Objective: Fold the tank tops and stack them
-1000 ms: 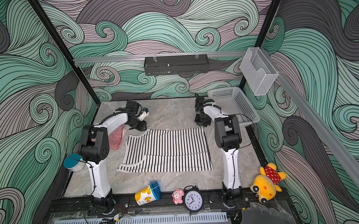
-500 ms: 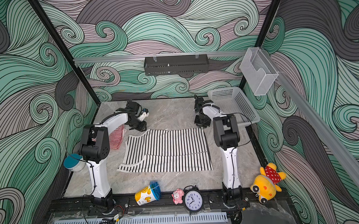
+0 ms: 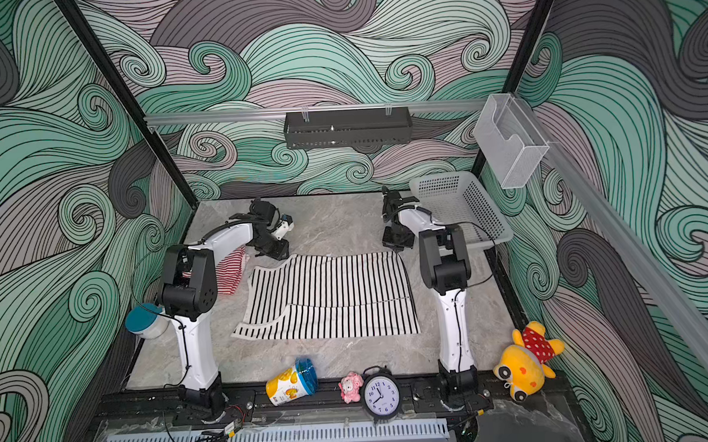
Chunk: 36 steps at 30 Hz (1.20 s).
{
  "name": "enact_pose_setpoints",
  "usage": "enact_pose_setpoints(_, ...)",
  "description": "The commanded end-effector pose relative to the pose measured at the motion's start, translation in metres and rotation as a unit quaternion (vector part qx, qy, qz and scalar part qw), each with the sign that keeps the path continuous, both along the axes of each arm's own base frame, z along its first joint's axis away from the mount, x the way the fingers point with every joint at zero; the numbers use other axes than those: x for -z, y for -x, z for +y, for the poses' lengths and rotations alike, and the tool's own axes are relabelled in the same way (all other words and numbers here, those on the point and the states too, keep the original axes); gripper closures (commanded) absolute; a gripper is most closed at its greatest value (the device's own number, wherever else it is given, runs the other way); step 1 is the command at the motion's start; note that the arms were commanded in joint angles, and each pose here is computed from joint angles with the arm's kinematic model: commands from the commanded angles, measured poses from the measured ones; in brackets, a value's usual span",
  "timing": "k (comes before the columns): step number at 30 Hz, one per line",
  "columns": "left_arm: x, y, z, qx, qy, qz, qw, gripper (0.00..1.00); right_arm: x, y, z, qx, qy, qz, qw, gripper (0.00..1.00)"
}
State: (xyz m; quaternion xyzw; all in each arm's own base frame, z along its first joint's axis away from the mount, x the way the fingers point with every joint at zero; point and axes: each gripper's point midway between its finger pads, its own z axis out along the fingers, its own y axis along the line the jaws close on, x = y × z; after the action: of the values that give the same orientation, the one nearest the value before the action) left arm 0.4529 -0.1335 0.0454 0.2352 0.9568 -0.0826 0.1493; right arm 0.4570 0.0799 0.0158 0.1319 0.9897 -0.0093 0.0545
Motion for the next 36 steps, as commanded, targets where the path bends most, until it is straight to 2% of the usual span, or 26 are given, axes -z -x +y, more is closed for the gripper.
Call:
enact_pose_setpoints(1, -0.005, -0.009, -0.004, -0.005, 0.016, 0.006, 1.0, 0.64, -0.01, 0.01, 0.0, -0.007, 0.007, 0.004, 1.0, 0.99)
enact_pose_setpoints(9, 0.006, -0.018, -0.019, 0.006, 0.038, 0.045, 0.998, 0.63, -0.028, 0.018, 0.005, -0.011, 0.002, -0.012, 1.0, 0.99)
enact_pose_setpoints(15, 0.015, -0.009, -0.03, 0.021, 0.059, 0.077, 0.995, 0.63, -0.031, 0.022, 0.005, -0.011, 0.002, -0.013, 1.0, 0.99)
enact_pose_setpoints(25, 0.021, -0.002, -0.036, 0.039, 0.042, 0.088, 0.995, 0.64, -0.034, 0.019, 0.008, -0.008, -0.003, -0.018, 1.0, 1.0)
enact_pose_setpoints(33, 0.027, 0.002, -0.039, 0.049, 0.025, 0.1, 0.994, 0.71, -0.04, 0.016, 0.008, -0.009, -0.003, -0.026, 1.0, 1.0)
enact_pose_setpoints(36, 0.028, -0.001, -0.036, 0.045, 0.016, 0.096, 0.994, 0.81, -0.042, 0.016, 0.008, -0.008, -0.004, -0.028, 1.0, 1.0)
